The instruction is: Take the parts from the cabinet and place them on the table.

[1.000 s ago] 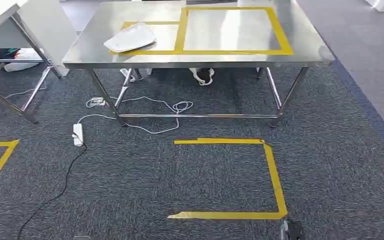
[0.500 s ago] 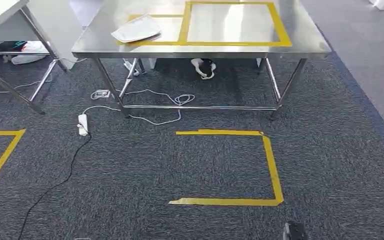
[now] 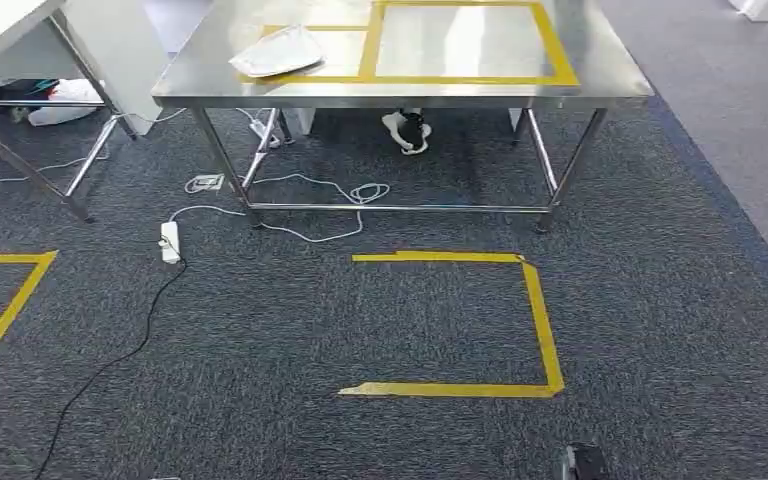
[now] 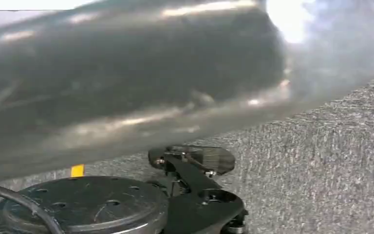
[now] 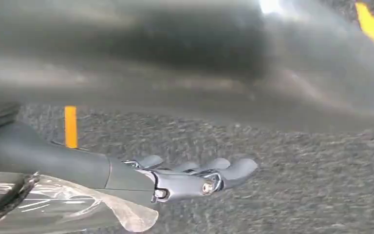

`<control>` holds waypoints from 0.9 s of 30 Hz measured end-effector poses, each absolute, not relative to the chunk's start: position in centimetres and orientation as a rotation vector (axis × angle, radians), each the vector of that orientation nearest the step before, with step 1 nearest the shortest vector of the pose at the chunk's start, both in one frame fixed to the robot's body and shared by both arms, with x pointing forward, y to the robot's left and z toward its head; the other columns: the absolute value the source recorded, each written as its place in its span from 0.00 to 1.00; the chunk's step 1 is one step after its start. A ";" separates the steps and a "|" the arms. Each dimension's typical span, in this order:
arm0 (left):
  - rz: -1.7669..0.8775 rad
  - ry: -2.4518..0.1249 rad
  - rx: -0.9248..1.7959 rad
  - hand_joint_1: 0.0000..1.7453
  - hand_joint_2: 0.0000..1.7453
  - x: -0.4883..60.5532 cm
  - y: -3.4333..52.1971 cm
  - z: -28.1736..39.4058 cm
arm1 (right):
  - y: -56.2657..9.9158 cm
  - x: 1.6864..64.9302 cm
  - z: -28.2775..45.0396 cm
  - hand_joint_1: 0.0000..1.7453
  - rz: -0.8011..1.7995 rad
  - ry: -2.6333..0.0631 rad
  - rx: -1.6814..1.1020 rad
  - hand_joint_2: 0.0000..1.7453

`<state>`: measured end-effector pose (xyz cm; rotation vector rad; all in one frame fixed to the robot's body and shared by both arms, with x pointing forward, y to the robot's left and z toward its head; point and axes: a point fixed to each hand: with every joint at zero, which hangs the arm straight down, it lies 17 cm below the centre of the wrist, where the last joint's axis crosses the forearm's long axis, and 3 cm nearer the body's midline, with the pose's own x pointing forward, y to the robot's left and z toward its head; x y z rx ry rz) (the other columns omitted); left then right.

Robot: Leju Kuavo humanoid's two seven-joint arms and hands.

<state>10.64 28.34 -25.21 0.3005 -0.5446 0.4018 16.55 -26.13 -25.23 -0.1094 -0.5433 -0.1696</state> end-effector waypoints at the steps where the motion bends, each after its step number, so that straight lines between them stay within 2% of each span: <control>1: 0.403 -0.544 0.302 0.00 0.00 10.6 28.4 -25.2 | -26.1 16.4 -25.3 0.00 -0.169 -0.542 -0.109 0.00; 27: 0.401 -0.535 0.303 0.00 0.00 10.4 28.3 -25.3 | -26.0 17.0 -25.0 0.00 -0.149 -0.563 -0.117 0.00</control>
